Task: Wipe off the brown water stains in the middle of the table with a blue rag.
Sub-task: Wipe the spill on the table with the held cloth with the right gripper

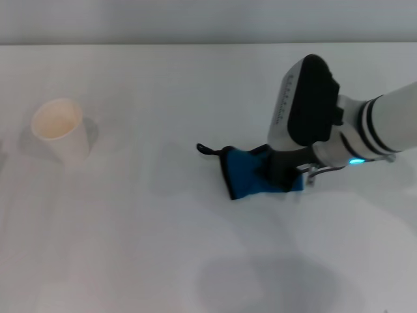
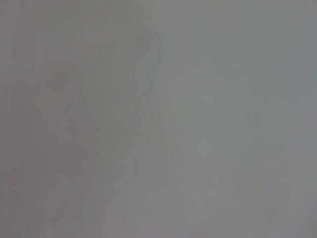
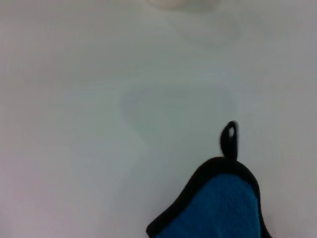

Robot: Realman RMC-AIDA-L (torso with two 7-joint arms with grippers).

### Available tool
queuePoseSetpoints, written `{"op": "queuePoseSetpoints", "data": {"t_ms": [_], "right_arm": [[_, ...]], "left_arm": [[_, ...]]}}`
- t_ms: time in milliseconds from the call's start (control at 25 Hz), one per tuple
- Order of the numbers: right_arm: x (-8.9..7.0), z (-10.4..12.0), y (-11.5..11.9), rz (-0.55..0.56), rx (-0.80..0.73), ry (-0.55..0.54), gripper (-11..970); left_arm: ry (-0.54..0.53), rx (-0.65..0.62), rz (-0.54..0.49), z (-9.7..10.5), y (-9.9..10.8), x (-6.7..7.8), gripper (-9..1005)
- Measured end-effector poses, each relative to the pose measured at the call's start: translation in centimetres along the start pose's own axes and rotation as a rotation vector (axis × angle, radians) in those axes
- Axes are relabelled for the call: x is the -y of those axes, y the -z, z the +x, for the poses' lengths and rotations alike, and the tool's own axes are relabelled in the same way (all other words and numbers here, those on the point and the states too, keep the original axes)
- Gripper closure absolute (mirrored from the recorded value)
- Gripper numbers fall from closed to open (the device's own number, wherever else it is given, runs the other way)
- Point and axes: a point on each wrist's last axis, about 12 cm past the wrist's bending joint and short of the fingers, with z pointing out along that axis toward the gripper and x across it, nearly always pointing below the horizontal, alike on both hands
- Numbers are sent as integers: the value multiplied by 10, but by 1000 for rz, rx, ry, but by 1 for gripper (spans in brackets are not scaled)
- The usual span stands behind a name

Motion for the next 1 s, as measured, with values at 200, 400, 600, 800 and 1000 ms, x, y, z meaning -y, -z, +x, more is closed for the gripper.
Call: {"op": "queuePoseSetpoints", "data": {"t_ms": [200,400,600,800,1000], "right_arm": [[7,8,6,6,-34,3,855],[5,10,10,-43,-68,51,853],[9,14,18,-42,-112,59,850],[10,18,24,-64,-130,34,848],[8,21,26,-82,-154,13,845]], "left_arm": [[0,1,0,0,0,0,134],[0,2,-2,0,0,0,134],[-1,3,-8,-1,3,-1,134],[-1,5,-10,-1,3,-2,135],[-1,7,-6,-1,2,-1,135]]}}
